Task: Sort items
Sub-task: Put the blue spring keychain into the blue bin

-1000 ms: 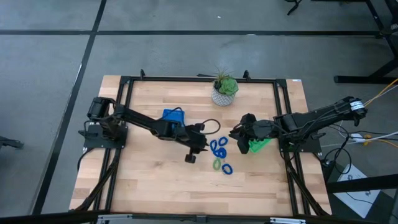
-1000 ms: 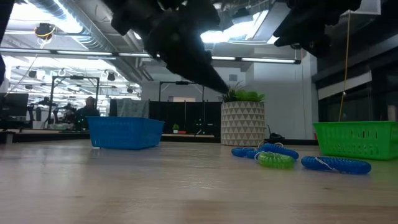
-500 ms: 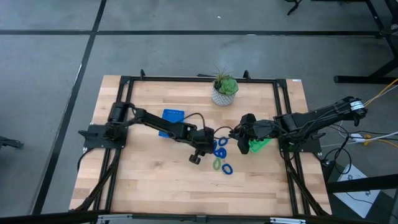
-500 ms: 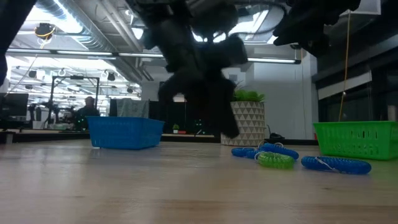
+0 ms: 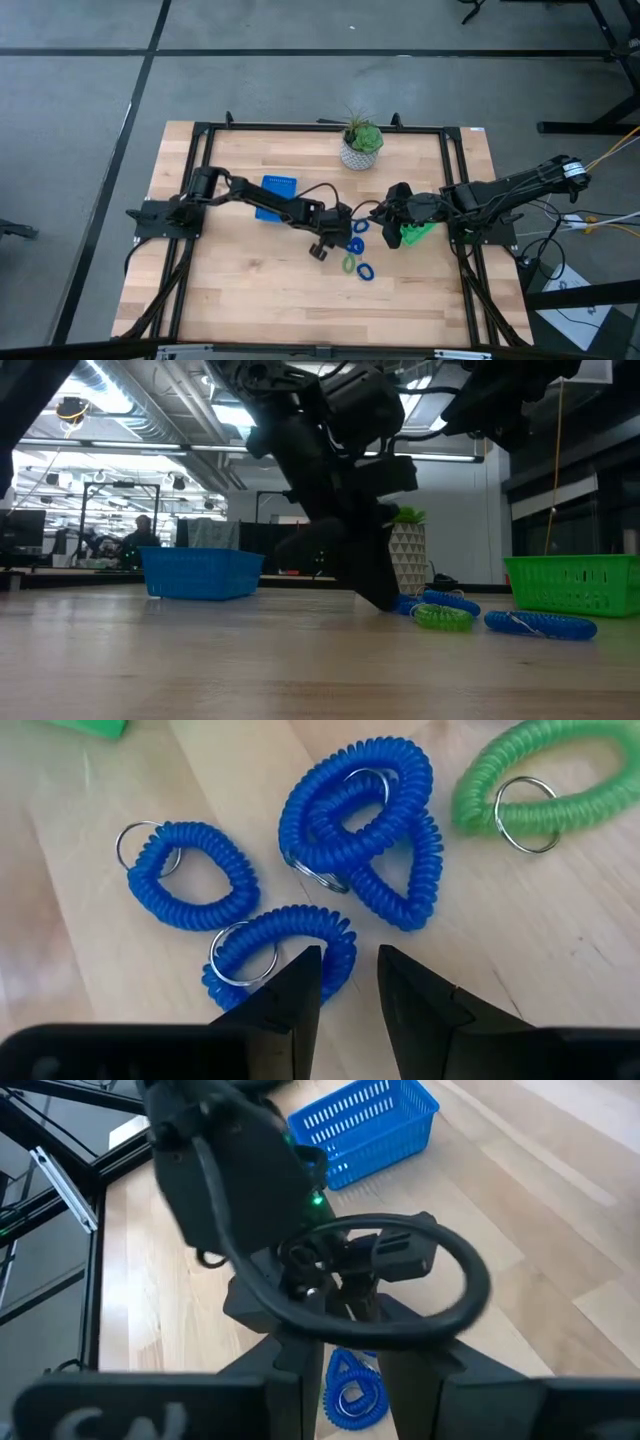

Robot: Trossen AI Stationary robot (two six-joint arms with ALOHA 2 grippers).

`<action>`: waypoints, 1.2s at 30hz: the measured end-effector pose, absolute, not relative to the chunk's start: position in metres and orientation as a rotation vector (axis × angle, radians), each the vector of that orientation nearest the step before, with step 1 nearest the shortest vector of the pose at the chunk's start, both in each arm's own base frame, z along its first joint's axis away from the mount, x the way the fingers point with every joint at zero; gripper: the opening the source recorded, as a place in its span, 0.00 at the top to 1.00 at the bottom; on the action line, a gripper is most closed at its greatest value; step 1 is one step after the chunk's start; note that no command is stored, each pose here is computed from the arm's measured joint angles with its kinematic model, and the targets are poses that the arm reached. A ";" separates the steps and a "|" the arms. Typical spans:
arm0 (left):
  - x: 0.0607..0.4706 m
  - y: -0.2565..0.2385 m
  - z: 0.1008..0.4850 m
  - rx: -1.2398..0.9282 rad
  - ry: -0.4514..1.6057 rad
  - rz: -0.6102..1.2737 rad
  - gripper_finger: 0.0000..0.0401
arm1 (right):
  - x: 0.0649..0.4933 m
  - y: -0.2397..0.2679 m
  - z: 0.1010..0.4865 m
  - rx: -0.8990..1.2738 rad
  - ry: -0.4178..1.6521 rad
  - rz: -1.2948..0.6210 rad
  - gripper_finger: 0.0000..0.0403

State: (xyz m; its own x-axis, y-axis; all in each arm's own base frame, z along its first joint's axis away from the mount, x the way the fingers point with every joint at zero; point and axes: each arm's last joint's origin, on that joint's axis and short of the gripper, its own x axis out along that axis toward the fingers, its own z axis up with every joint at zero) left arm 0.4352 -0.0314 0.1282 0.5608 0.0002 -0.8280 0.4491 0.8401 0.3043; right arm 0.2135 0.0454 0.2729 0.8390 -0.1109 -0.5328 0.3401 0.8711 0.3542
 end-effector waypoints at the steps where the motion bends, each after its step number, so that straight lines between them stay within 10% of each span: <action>1: 0.435 -0.030 0.128 0.515 0.946 -0.291 0.76 | 0.214 0.045 0.273 0.457 0.525 -0.247 0.78; 36: 0.419 -0.028 0.148 0.280 1.042 -0.256 0.97 | 0.212 0.050 0.272 0.538 0.543 -0.224 0.78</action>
State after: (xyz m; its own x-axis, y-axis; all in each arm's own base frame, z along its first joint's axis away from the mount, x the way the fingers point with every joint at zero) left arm 0.4188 -0.0278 0.1479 0.4809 -0.0749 -0.8735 0.3381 0.9351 0.1059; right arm 0.2122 0.0498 0.2717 0.8362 -0.0625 -0.5449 0.3397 0.8390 0.4250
